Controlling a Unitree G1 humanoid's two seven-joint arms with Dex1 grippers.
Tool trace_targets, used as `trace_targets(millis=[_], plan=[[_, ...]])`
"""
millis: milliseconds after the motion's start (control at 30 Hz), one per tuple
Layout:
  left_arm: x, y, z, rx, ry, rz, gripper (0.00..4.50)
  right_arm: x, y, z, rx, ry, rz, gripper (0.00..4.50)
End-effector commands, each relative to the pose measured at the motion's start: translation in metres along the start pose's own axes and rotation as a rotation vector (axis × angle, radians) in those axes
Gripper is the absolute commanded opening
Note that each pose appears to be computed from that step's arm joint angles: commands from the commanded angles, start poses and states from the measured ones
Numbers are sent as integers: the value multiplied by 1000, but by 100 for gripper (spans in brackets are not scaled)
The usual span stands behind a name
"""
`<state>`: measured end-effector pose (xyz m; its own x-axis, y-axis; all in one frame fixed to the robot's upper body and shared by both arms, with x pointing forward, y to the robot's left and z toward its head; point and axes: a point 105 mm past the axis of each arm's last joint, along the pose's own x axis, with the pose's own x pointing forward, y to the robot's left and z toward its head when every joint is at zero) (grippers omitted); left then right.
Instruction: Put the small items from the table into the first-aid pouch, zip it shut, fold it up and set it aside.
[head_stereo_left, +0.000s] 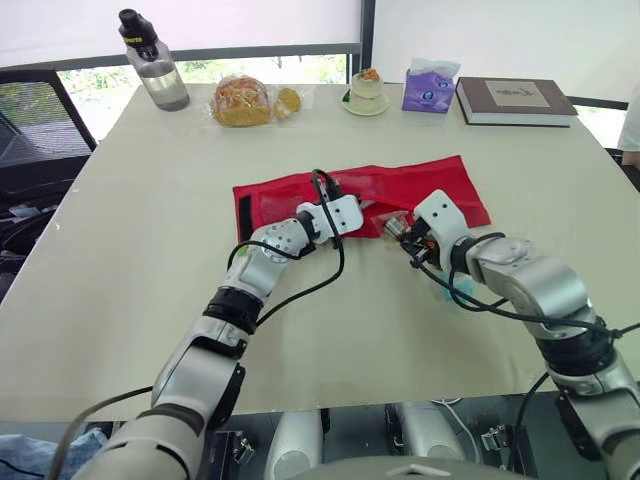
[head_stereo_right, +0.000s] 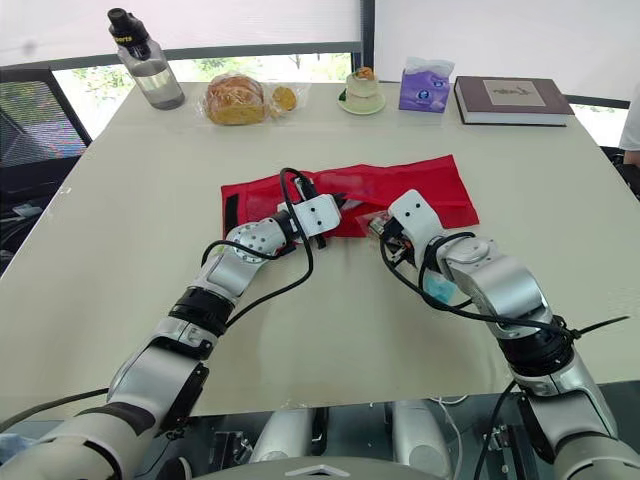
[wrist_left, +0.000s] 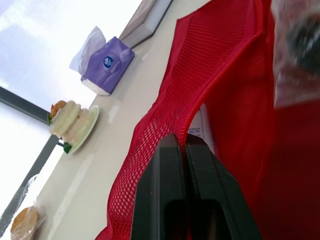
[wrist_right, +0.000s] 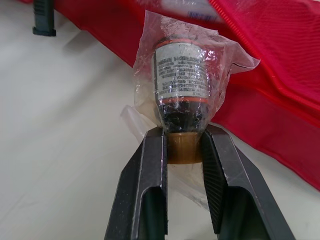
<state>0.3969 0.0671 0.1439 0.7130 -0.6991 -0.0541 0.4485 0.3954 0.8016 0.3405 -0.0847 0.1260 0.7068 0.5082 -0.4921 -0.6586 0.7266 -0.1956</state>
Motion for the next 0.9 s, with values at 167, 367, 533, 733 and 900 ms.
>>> trace_targets(millis=[167,367,533,733,900], plan=[[1,1,26,-1,-81,17,0,19,1,23,-2,-37,21,42],[-2,-7,29,-12,-95,-13,0,36,-7,35,-8,-70,-16,42],[-3,-10,29,-18,-96,-24,0,45,-17,29,-225,-96,-67,42],[-3,-12,25,-27,-87,-32,0,42,-24,30,-190,-133,-100,262],[-4,-11,20,-52,-73,-22,0,29,-16,29,-132,-144,-53,417]])
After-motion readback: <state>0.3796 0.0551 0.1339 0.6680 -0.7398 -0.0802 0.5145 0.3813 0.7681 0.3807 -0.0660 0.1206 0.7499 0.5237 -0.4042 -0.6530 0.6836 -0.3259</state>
